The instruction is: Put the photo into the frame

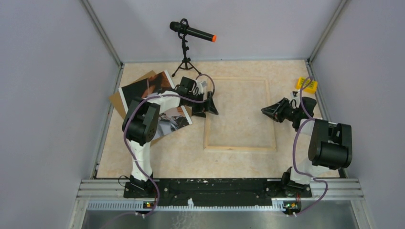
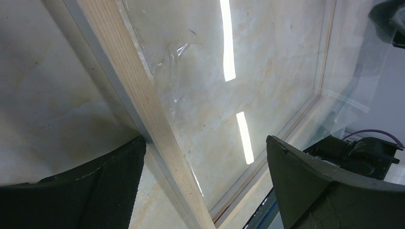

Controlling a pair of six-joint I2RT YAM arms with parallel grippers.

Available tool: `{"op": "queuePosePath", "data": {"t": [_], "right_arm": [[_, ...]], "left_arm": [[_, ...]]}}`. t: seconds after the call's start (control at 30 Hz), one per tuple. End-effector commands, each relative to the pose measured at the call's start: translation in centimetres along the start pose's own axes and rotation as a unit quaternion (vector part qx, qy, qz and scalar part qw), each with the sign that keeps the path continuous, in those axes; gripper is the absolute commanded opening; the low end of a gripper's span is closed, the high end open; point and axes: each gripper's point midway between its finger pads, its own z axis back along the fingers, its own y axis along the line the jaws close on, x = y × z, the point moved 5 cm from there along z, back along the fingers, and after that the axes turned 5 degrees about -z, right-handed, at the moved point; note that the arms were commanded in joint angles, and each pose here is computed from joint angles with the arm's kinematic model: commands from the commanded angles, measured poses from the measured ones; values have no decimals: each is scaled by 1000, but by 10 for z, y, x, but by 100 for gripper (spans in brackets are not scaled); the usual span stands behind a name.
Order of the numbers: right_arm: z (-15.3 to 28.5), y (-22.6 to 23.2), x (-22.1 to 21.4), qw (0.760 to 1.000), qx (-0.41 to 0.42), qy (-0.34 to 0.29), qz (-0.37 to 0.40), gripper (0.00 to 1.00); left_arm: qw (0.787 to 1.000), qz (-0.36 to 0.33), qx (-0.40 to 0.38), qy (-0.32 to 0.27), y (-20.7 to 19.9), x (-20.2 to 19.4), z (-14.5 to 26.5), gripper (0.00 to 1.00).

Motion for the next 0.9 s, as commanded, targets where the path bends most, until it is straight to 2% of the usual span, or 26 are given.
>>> {"op": "queuePosePath", "data": {"t": [0.0, 0.3, 0.87], "right_arm": [[-2, -7, -5, 999, -4, 26, 17, 25], [-2, 7, -7, 998, 48, 44, -16, 0], [-4, 21, -4, 990, 91, 73, -80, 0]], "left_arm": [[999, -3, -32, -24, -6, 7, 11, 99], [993, 50, -105, -26, -2, 1, 11, 99], [989, 71, -126, -43, 5, 3, 18, 99]]}}
